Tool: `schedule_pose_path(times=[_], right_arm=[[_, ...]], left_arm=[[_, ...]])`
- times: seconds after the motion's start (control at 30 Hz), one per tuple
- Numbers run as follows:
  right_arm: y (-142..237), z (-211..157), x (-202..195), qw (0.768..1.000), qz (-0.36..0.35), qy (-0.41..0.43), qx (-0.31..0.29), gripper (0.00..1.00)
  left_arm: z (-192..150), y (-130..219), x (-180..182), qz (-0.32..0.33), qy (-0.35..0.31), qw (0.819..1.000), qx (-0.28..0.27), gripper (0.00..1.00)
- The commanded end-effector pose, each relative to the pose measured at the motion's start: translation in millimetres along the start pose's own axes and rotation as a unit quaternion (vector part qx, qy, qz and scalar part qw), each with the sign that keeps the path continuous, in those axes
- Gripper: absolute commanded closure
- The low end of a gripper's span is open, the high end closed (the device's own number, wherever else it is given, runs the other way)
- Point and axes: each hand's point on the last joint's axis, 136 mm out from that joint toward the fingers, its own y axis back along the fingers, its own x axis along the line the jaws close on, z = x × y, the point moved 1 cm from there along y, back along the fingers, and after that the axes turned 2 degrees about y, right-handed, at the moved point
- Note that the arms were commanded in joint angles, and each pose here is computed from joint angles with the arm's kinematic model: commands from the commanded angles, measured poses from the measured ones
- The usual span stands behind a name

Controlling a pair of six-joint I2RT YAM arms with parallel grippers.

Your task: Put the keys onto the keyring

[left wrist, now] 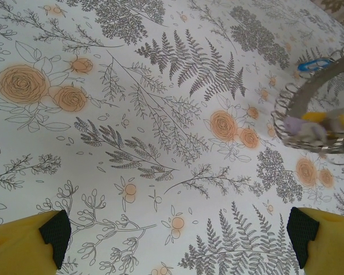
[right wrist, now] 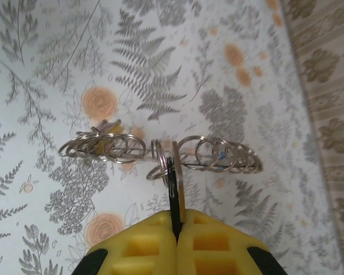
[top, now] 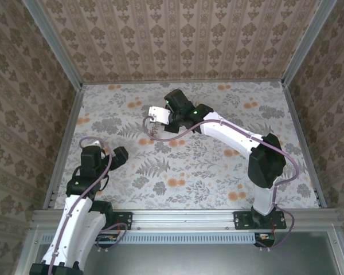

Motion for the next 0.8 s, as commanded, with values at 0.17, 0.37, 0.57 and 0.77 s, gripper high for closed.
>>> schedule_pose_path(times=[0.17,0.37,0.57,0.77], right_arm=[[-22,-111,47,0.987,0.057,-0.05,0.141,1.0],[-22,-201,96,0.952,0.105,-0.088,0.274,0.99],[-10,-250,116,0.926,0.102,-0.109,0.347,0.84],[18,-245,86,0.929,0.048,-0.144,0.338,0.67]], left_arm=[[-2,-12,-18,-0.062,-0.003,0.998,0.007,0.0],[-9,-17,-42,-0.14,-0.022,0.989,0.038,0.0],[-12,-19,-37,-0.114,-0.015,0.989,0.093,0.0],[5,-20,-30,-0.072,-0.031,0.993,0.089,0.0]])
